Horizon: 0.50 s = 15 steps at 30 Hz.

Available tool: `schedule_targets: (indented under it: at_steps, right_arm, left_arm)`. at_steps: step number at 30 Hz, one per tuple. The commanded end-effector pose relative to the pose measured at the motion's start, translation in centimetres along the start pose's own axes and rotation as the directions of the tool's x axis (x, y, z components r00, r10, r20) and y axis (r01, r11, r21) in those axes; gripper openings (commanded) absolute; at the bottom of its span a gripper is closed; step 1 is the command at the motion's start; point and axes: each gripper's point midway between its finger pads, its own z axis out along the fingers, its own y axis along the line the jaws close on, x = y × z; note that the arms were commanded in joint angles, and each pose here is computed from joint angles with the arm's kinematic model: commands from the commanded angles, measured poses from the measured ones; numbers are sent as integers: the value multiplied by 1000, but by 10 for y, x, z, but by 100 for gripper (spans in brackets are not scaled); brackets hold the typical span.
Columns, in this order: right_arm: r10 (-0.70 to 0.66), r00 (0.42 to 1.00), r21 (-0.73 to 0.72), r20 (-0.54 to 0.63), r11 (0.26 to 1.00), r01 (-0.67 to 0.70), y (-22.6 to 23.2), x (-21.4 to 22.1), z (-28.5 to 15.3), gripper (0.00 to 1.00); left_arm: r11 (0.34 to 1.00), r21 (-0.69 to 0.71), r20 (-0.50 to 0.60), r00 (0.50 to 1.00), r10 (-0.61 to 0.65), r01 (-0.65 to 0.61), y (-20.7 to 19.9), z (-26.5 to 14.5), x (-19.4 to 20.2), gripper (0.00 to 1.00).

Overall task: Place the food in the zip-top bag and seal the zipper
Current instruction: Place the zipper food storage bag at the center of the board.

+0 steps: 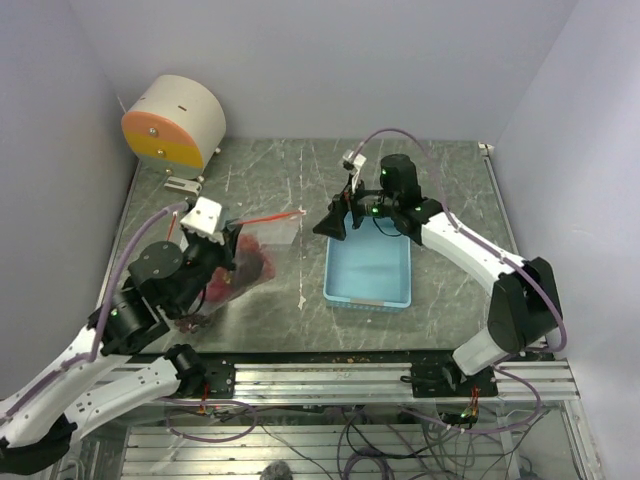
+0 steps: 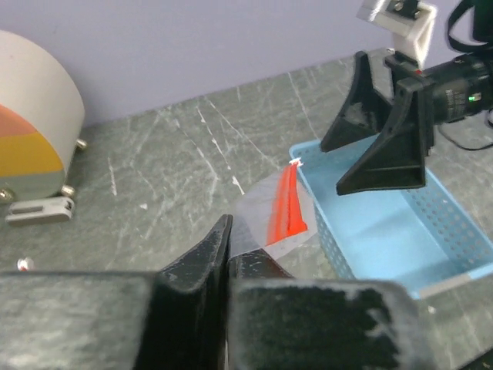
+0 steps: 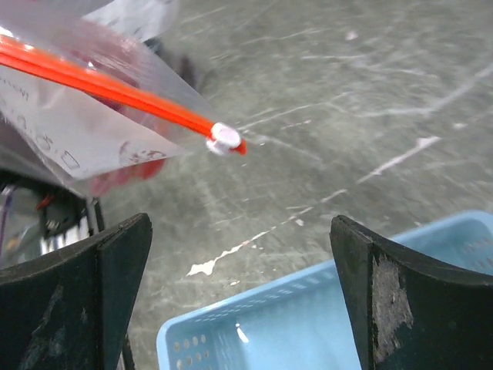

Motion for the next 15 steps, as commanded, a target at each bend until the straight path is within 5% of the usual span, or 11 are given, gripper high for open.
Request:
schedule_targets:
  at_steps: [1, 2, 4, 5, 15]
  right_arm:
    - [59, 993, 281, 106, 956, -87, -30, -25, -23, 100]
    - [64, 990, 314, 123, 944, -100, -34, -26, -26, 100]
    - [71, 985, 376, 158, 918, -127, -41, -27, -34, 100]
    - [75, 983, 401, 169, 906, -138, -44, -27, -37, 100]
    - [145, 968, 520, 205, 822, -233, -63, -10, -50, 100]
  left_arm:
    - [988, -59, 179, 975, -129, 141, 1, 21, -49, 25]
    - [987, -63, 164, 977, -136, 148, -1, 25, -46, 41]
    - [989, -73, 97, 988, -120, 127, -7, 36, -31, 94]
    - [990, -75, 69, 991, -115, 121, -8, 37, -24, 100]
    - [992, -51, -64, 991, -116, 113, -8, 20, 21, 99]
